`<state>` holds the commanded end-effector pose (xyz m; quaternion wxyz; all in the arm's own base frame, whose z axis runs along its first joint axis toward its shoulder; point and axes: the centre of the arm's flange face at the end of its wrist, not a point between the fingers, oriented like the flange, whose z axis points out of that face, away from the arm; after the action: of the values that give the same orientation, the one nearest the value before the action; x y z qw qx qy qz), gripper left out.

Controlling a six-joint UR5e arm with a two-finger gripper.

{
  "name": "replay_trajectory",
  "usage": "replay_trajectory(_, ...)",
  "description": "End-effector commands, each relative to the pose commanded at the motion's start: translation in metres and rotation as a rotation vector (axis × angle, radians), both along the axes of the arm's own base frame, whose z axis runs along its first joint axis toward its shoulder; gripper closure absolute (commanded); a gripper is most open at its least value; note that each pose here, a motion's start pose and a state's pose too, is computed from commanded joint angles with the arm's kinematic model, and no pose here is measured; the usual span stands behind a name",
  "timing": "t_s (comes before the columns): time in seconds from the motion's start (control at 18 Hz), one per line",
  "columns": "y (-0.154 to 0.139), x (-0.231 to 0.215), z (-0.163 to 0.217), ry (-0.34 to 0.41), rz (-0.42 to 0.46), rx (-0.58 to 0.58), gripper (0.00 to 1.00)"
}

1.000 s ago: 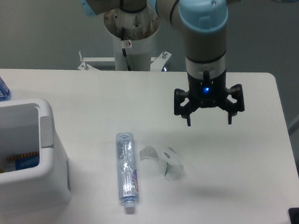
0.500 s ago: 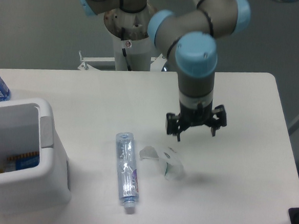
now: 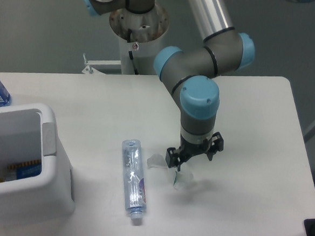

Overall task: Place the trash in the trash can
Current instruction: 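Move the open gripper down to the crumpled white tissue, then close the gripper on the crumpled white tissue and lift it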

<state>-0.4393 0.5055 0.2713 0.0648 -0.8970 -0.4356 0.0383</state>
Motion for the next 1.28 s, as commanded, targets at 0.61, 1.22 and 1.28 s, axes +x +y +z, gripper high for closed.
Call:
replay_trajectory(0.61,-0.004,0.021,-0.051,-0.010,0.003,-0.085,0.26)
replay_trajectory(1.22,-0.009,0.018,-0.036,0.035,0.010,-0.114,1.00)
replay_trajectory(1.28,-0.007,0.017,-0.032,0.042,0.012,-0.107,1.00)
